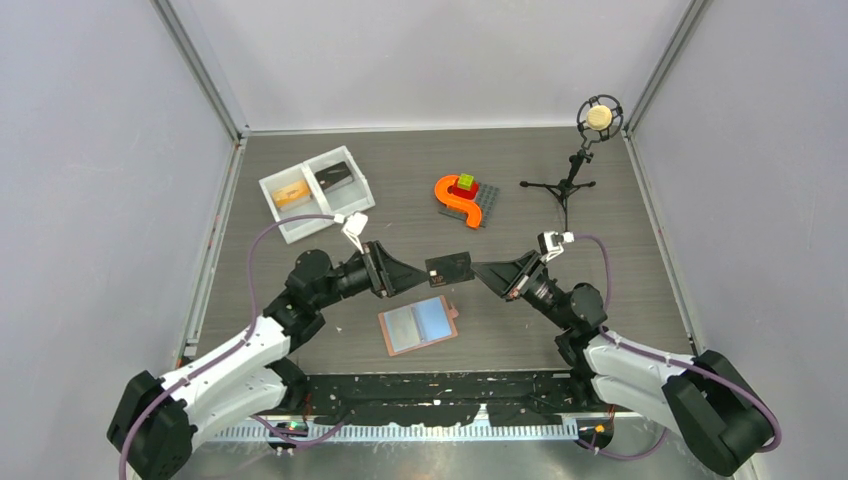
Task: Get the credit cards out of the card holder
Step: Place the credit card in the storage box.
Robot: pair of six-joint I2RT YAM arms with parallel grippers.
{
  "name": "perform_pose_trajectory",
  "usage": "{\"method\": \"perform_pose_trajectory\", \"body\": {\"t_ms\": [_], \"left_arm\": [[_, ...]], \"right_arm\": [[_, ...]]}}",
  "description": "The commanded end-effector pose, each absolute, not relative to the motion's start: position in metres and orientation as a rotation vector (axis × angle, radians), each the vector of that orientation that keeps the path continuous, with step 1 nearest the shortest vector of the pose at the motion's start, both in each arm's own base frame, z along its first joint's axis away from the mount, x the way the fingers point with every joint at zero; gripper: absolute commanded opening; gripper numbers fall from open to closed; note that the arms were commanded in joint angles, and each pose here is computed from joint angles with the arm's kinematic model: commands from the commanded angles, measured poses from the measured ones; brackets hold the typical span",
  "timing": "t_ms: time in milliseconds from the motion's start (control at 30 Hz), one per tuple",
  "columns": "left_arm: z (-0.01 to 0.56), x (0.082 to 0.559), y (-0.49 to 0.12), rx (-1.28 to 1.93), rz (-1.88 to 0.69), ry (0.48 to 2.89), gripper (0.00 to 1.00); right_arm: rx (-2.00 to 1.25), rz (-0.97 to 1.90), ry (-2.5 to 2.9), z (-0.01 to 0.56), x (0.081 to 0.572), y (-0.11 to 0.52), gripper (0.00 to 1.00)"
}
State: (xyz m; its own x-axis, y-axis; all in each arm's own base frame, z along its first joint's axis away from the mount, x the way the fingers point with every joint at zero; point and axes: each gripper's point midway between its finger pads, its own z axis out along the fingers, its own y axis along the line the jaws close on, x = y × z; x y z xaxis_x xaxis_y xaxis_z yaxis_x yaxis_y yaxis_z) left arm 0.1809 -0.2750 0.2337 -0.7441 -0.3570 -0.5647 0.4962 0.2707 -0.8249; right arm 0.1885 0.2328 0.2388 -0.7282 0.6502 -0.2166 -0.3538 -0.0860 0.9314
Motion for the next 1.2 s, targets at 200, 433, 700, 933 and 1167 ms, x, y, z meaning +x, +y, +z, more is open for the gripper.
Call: {"method": "perform_pose_trajectory", "body": {"t_ms": [200,433,700,933,1167], "left_arm": [[0.271,0.183,-0.287,0.174,-1.673,1.706,0.40],[0.260,0.188,-0.290,0.154,-1.655,1.769,0.00],[0.260,0.211,-0.270,0.130,-1.558,1.837,0.00],[0.265,0.248,-0.221,0.066,-1.307,1.931,0.00],[0.284,0.289,-0.147,-0.091,-1.058,2.006,0.00]], "right_arm": [[0.312,1.904,1.475,0.243,0.187,0.234,0.05],[0.337,1.908,1.488,0.234,0.189,0.234,0.07],[0.254,1.900,1.535,0.226,0.187,0.243,0.66],[0.106,1.881,1.575,0.225,0.180,0.253,0.97],[-0.050,1.731,1.669,0.216,0.182,0.260,0.95]]}}
